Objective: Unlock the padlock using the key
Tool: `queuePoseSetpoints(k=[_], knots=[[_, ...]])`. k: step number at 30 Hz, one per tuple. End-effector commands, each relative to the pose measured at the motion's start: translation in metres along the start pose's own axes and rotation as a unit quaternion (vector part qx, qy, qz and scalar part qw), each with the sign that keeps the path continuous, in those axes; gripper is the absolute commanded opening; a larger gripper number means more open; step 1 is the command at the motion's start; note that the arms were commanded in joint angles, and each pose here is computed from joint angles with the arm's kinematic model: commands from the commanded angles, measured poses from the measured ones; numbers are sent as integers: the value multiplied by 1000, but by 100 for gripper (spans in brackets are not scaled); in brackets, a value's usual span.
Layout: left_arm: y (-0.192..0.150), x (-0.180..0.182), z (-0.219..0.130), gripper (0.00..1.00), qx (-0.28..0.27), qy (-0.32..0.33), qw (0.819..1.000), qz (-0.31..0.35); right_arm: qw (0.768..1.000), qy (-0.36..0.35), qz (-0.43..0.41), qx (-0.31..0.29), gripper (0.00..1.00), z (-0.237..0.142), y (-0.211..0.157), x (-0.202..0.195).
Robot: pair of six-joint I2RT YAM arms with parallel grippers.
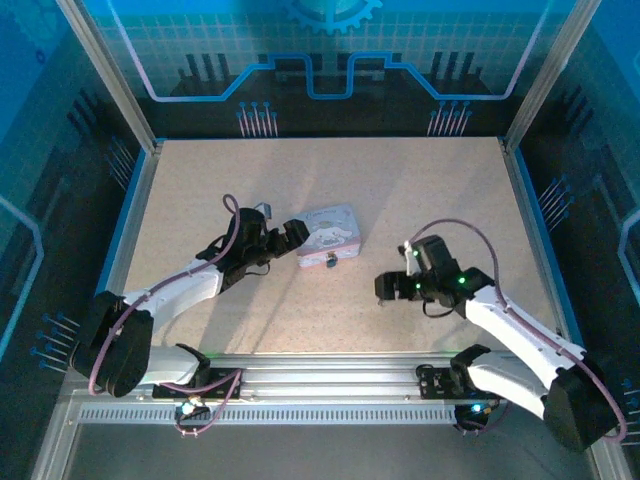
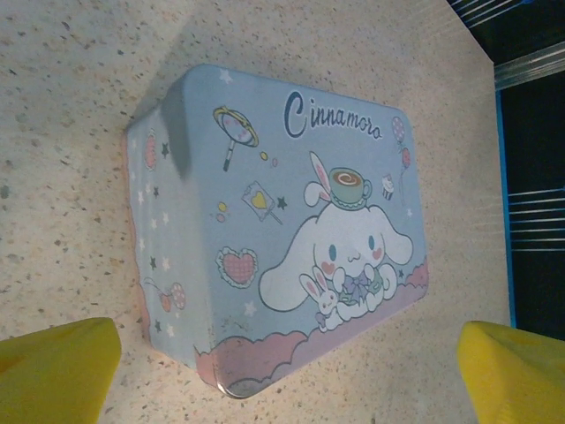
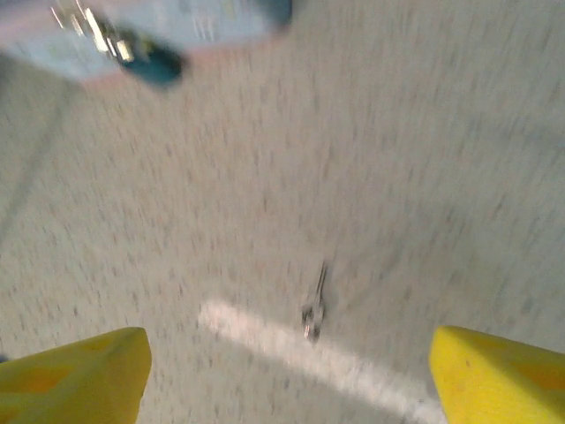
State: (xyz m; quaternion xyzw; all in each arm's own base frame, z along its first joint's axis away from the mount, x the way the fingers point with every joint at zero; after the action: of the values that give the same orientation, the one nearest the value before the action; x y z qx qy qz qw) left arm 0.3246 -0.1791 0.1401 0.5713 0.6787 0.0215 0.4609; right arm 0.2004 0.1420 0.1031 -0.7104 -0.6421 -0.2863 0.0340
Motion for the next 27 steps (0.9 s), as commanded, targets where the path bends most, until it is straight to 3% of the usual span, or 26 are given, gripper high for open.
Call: queuePoseSetpoints(k=[1, 15, 27], knots=[[-2, -6, 3, 99, -2, -19, 1000, -6, 998, -47, 20, 48, 78, 9, -30, -9], [-3, -7, 5, 99, 1, -25, 1000, -10, 991, -105, -23, 84, 53, 54, -20, 0], [-2, -8, -1, 99, 0, -20, 1000, -1, 988, -129, -19, 86, 39, 60, -15, -11]])
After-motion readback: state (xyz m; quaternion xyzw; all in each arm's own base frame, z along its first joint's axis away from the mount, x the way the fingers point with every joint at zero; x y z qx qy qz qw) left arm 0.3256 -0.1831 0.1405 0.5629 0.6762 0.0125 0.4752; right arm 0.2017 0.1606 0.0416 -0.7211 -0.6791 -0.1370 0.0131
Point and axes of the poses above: each hand's point on the last joint's axis, 136 mm out from that joint toward the fingers, its own z axis out along the fingers, its own x axis along the line the jaws close on, y = z × x, the point moved 2 cm from there along -z, back along the fingers, and after that the axes turned 12 degrees about z, right-handed, at the moved point
